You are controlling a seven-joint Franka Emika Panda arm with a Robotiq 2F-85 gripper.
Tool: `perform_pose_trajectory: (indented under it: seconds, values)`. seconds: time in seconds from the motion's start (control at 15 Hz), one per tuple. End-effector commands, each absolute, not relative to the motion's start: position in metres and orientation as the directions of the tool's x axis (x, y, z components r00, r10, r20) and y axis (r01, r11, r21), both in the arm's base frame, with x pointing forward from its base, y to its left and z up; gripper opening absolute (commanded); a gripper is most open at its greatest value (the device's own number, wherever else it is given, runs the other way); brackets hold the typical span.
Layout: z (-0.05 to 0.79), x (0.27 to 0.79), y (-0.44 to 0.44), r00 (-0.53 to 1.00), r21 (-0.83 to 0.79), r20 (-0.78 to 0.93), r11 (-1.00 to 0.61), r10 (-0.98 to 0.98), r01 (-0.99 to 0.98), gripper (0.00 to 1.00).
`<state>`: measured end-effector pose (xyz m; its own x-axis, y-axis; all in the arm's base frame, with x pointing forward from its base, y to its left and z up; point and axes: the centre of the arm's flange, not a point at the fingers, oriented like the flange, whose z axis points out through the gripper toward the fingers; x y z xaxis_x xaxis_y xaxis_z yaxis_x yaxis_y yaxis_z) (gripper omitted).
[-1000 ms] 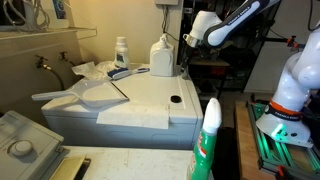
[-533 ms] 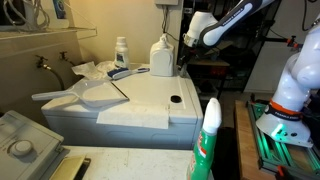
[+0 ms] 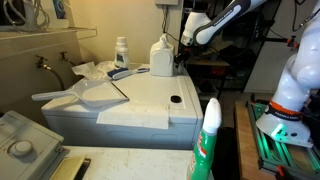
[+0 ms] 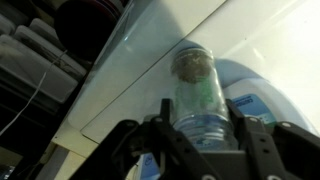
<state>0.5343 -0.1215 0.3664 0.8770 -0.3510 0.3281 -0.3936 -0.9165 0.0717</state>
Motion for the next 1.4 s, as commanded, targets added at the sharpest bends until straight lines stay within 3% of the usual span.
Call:
perform_pose_trajectory:
  seconds: [0.0,0.2,0.27,0.87,1.33]
  values:
    - [0.352,0.542,-0.128,0.878,0.069,0.3,-0.909,-0.374,-0.41,0.79]
    - [0.343,0.541,-0.131,0.885,0.065,0.278,-0.911,-0.375,-0.406,0.99]
    - [0.343,0.54,-0.134,0.886,0.062,0.274,-0.913,-0.374,-0.404,1.0]
    - [0.403,0.517,-0.215,0.868,-0.048,0.389,-0.947,-0.31,-0.317,1.0]
    - [0.453,0.495,-0.226,0.85,-0.21,0.504,-0.976,-0.154,-0.052,1.0]
